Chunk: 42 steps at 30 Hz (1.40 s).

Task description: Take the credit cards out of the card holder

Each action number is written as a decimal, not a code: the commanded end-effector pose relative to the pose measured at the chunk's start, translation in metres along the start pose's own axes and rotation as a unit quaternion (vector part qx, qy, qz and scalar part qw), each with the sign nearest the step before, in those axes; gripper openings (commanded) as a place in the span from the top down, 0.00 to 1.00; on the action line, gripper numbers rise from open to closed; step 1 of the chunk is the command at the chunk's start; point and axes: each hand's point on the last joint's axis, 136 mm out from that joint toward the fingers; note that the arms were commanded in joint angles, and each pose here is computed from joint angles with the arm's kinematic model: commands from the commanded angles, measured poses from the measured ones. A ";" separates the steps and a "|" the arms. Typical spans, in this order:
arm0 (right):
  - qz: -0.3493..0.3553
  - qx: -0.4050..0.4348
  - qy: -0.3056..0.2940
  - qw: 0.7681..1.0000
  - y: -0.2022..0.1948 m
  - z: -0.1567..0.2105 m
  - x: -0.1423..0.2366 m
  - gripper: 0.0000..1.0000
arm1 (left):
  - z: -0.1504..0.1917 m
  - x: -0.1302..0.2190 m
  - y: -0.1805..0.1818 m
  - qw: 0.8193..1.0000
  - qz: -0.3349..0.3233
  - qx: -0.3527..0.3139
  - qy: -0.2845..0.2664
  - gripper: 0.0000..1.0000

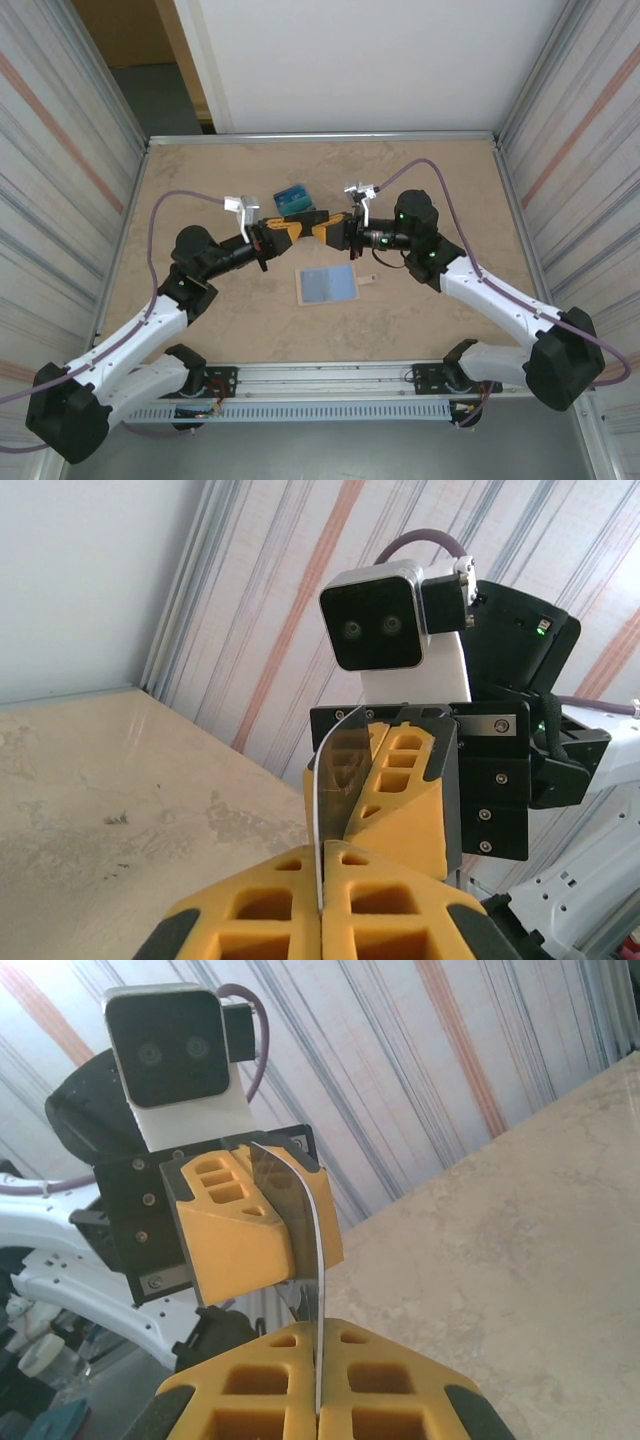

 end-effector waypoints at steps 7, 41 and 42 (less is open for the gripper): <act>0.053 0.043 0.032 0.997 0.008 0.010 0.020 1.00 | -0.020 0.005 -0.012 0.990 0.015 -0.114 0.077 0.46; 0.051 0.061 0.092 0.993 0.021 0.029 0.026 0.93 | 0.023 -0.029 -0.027 0.927 0.189 -0.141 0.291 1.00; 0.062 0.060 0.088 0.992 0.018 0.028 0.027 0.86 | 0.022 -0.029 -0.024 0.928 0.182 -0.144 0.291 1.00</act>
Point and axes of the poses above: each hand's point on the last joint's axis, 136 mm out from that joint toward the fingers, its own x axis back along the fingers, its own y axis along the line the jaws close on, z = x × y, and after that the axes turned 14 degrees about -x, right-handed
